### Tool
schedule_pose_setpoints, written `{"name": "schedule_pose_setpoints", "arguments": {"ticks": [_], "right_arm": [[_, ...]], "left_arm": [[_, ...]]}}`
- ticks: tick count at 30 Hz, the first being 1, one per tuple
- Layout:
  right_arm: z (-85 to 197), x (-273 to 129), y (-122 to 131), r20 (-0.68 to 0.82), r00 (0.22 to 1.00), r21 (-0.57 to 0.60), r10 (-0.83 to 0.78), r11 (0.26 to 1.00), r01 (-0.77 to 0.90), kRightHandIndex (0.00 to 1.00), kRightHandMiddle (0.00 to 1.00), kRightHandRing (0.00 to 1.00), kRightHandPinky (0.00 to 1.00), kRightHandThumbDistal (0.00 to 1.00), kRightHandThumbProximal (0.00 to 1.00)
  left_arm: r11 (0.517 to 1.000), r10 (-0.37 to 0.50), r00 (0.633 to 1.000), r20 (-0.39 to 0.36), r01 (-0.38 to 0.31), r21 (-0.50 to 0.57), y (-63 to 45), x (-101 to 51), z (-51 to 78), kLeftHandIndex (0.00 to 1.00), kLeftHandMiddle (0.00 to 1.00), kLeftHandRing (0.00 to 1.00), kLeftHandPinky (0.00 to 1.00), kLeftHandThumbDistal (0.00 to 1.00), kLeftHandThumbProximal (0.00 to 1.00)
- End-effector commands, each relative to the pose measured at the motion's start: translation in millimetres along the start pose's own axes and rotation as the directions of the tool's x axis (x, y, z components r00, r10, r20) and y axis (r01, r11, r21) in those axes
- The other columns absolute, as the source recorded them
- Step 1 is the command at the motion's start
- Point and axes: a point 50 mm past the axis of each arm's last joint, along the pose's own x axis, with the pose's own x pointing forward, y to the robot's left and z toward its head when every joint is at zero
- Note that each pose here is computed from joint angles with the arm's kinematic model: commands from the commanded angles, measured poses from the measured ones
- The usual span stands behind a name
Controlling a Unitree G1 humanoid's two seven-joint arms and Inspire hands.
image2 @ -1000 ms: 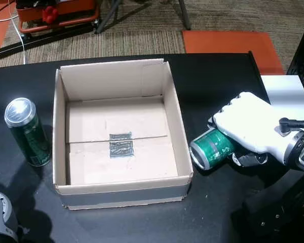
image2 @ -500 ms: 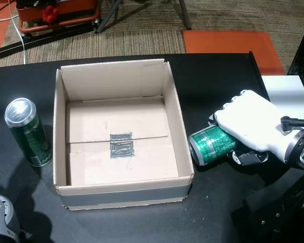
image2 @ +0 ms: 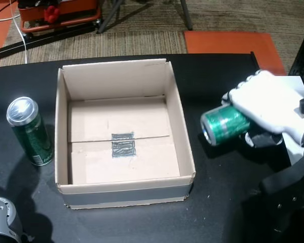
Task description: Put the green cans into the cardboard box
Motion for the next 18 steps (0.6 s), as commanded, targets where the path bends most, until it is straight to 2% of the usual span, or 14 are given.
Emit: {"name": "schedule_pose_setpoints", "arguments": {"ticks": [1,4,6,9,11,14,16,18], "right_arm": [[-11.7,-5.0,-11.0,-0.037,0.999,-0.002,-0.023,1.000,0.023,0.24,0.26,0.31,0.33,0.63,0.00],[-17.4,-9.1,-13.7,-0.058,0.998,-0.002,-0.018,1.000,0.018,0.29,0.27,0.34,0.34,0.61,0.00],[-20.5,-10.5,-17.7,-0.069,0.997,-0.003,-0.035,0.999,0.035,0.29,0.28,0.35,0.34,0.65,0.00],[-27.2,-10.5,-28.4,-0.100,0.993,0.005,-0.068,0.998,0.068,0.29,0.28,0.34,0.36,0.59,0.00],[-32.2,-9.2,-40.1,-0.112,0.989,-0.011,-0.100,0.995,0.099,0.25,0.26,0.32,0.35,0.59,0.00],[-39.1,-6.1,-60.0,-0.128,0.979,-0.040,-0.162,0.987,0.158,0.26,0.26,0.33,0.37,0.57,0.00],[-41.9,-3.0,-75.0,-0.123,0.970,-0.072,-0.211,0.976,0.204,0.27,0.25,0.32,0.36,0.62,0.00],[-43.4,0.4,-89.6,-0.112,0.959,-0.096,-0.262,0.963,0.252,0.25,0.24,0.31,0.35,0.62,0.00]], "left_arm": [[1.000,0.006,0.999,0.032,-0.005,-0.029,-7.3,7.7,-9.3,0.76,0.83,0.98,0.93,0.58,0.74],[0.999,0.011,0.999,0.033,-0.010,-0.032,-7.3,8.0,-10.5,0.76,0.83,0.98,0.94,0.59,0.72],[1.000,0.013,0.999,0.032,-0.013,-0.026,-7.9,8.0,-11.0,0.75,0.83,0.97,0.93,0.60,0.72],[1.000,0.019,0.999,0.035,-0.019,-0.012,-8.7,8.7,-11.5,0.74,0.82,0.97,0.93,0.60,0.74],[1.000,0.020,0.999,0.034,-0.020,-0.008,-9.0,8.8,-11.8,0.75,0.83,0.97,0.94,0.59,0.76],[1.000,0.026,0.999,0.032,-0.025,-0.004,-9.4,8.6,-12.8,0.74,0.82,0.97,0.94,0.60,0.75],[1.000,0.028,0.999,0.032,-0.028,-0.003,-9.5,9.1,-13.7,0.74,0.82,0.97,0.94,0.59,0.76],[1.000,0.030,0.999,0.035,-0.030,-0.005,-9.6,10.0,-14.7,0.73,0.82,0.97,0.95,0.58,0.76]]}}
